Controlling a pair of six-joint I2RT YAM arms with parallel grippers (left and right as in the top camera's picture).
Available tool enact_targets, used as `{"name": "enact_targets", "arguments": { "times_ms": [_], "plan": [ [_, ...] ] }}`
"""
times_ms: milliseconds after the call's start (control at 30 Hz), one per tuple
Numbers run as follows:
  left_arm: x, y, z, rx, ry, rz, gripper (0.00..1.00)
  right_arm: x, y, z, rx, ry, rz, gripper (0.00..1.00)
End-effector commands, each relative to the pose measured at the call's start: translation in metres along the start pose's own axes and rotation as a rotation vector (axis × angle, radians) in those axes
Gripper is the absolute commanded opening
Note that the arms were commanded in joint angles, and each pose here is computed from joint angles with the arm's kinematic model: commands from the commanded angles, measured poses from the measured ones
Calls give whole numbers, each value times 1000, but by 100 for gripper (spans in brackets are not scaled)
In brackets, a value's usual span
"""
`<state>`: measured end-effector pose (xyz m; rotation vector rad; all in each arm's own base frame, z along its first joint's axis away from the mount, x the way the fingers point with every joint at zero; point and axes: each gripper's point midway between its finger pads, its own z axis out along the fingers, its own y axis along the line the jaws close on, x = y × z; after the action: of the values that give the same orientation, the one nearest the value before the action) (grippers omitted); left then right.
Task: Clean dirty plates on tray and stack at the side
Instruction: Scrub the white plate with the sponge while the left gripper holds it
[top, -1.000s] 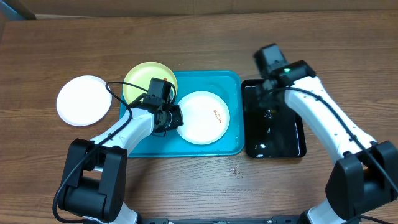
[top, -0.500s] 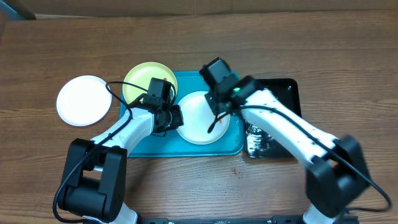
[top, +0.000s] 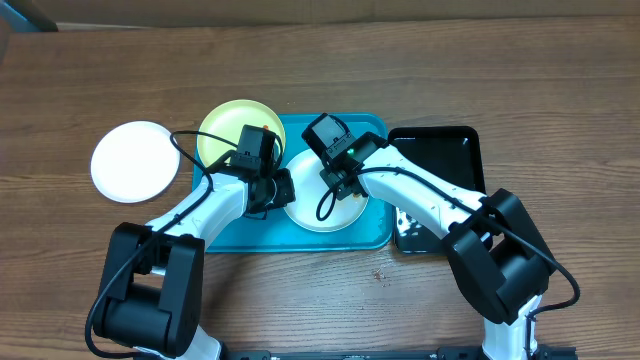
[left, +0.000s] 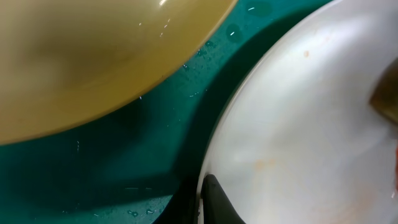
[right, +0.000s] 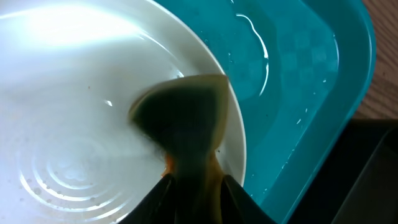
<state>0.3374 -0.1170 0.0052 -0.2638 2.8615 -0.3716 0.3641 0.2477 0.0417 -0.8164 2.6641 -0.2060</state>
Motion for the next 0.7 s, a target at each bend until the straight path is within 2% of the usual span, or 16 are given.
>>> {"name": "enact_targets", "arguments": {
  "times_ms": [0,67,133,233,267,667],
  "plan": [
    [10,7,10,-28,42,16,6,-10,-3,-5,22,-29,3,21],
    [10,7,10,-27,42,21,7,-10,-7,-5,42,-30,0,9],
    [10,7,10,-27,42,21,6,-10,-6,-5,41,-29,-4,6],
    [10,7,10,-27,42,21,7,-10,-6,-5,37,-30,1,26],
    [9,7,10,-27,42,22,7,-10,-6,-5,37,-30,4,29],
    [10,7,10,-28,43,22,8,-8,5,0,-15,-19,5,30]
  ]
}}
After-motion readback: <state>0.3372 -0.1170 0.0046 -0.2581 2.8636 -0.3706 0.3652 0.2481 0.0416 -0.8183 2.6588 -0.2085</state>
